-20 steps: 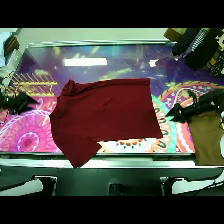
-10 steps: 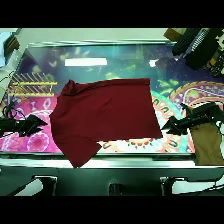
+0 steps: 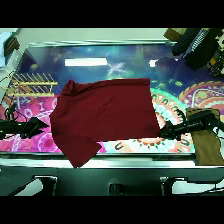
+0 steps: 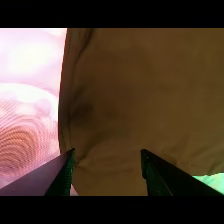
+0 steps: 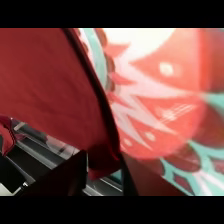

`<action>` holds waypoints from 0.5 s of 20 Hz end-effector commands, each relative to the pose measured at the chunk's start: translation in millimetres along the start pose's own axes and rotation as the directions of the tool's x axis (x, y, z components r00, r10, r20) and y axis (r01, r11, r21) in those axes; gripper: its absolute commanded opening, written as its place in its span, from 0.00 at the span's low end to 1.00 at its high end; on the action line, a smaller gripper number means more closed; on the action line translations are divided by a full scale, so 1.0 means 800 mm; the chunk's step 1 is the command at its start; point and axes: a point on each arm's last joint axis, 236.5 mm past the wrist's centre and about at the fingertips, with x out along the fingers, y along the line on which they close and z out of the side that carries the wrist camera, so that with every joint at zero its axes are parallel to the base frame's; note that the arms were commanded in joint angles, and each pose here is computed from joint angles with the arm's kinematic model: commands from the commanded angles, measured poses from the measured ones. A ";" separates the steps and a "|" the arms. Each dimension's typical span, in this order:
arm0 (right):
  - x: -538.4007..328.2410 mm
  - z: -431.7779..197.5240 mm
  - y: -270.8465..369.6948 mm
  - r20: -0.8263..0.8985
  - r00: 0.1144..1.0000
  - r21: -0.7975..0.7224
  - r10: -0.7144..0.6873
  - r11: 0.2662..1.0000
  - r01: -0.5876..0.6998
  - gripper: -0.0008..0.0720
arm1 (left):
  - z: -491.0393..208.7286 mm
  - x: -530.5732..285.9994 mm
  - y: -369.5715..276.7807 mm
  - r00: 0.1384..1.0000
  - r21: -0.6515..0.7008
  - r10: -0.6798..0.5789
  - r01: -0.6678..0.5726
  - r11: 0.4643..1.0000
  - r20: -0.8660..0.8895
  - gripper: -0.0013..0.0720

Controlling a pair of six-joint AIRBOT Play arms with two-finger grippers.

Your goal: Fold the clothes and pants, and hang the long-sleeved shirts on hangers.

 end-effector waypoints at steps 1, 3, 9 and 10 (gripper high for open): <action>0.003 0.024 -0.009 0.091 0.996 0.005 -0.025 1.000 0.025 0.17 | -0.018 0.013 0.009 0.999 0.003 0.001 -0.001 1.000 -0.033 0.67; 0.001 0.026 -0.006 0.101 0.995 0.000 -0.017 1.000 0.017 0.06 | -0.036 0.026 0.018 0.998 -0.002 0.001 -0.001 1.000 -0.067 0.67; -0.016 0.019 0.012 0.123 0.992 -0.035 -0.011 0.999 0.015 0.05 | -0.062 0.056 0.023 0.996 -0.027 -0.044 0.042 0.999 -0.081 0.67; -0.021 0.020 0.016 0.138 0.990 -0.043 -0.013 0.999 0.019 0.05 | -0.064 0.058 0.023 0.995 -0.026 -0.050 0.048 0.999 -0.082 0.67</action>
